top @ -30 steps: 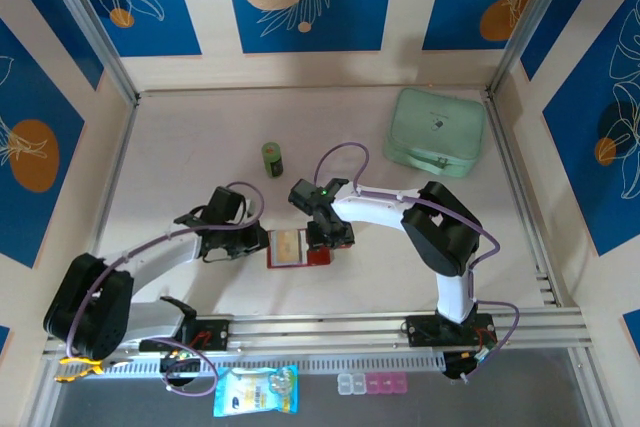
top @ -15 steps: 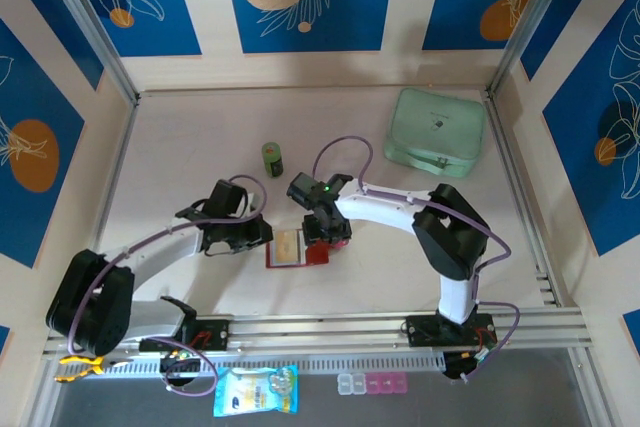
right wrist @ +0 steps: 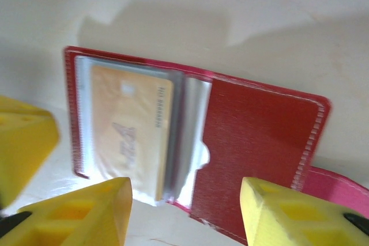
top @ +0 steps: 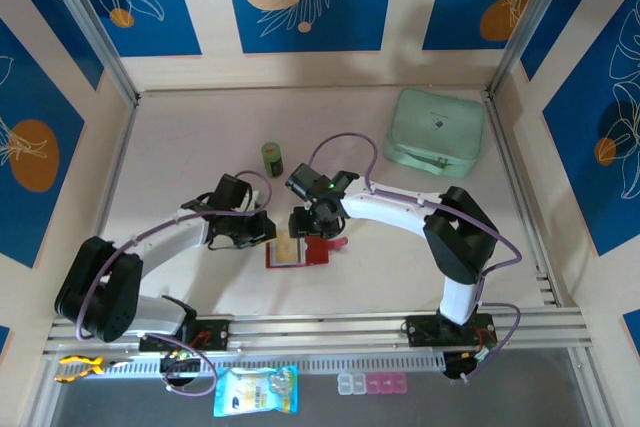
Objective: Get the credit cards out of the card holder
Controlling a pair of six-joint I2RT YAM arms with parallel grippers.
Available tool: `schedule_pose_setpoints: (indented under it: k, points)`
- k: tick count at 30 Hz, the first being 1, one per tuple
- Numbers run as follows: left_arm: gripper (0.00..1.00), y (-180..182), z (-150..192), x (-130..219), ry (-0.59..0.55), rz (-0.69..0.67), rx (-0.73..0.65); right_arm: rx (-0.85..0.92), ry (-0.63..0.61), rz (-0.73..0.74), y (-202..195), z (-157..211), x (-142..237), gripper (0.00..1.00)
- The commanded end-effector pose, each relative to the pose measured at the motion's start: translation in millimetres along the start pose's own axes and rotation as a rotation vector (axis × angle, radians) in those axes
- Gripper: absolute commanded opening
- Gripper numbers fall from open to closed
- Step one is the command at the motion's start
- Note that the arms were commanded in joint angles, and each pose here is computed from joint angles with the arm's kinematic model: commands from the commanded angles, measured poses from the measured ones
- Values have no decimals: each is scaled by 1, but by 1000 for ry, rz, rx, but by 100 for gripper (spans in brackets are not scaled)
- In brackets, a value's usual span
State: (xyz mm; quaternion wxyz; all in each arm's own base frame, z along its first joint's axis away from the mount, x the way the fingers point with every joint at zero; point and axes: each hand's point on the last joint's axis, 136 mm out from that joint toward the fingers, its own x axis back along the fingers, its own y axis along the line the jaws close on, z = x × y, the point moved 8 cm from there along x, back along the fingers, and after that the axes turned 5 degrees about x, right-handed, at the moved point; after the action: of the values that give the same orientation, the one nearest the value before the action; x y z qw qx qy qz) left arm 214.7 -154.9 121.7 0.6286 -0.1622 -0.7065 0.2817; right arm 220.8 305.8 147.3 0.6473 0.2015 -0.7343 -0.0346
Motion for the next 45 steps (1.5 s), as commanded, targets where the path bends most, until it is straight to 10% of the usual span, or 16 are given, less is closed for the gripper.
schedule_pose_setpoints:
  k: [1, 20, 45]
  points:
    - [12, -4, 3, -1, 25, 10, -23, -6, -3, -115, 8, -1, 7, 49]
    - [11, 8, 17, -14, 15, -10, -8, -33, 26, -359, -13, 2, -5, 24]
    - [10, 27, 26, -24, 33, -73, 25, -69, 105, -397, -15, 8, -38, 21]
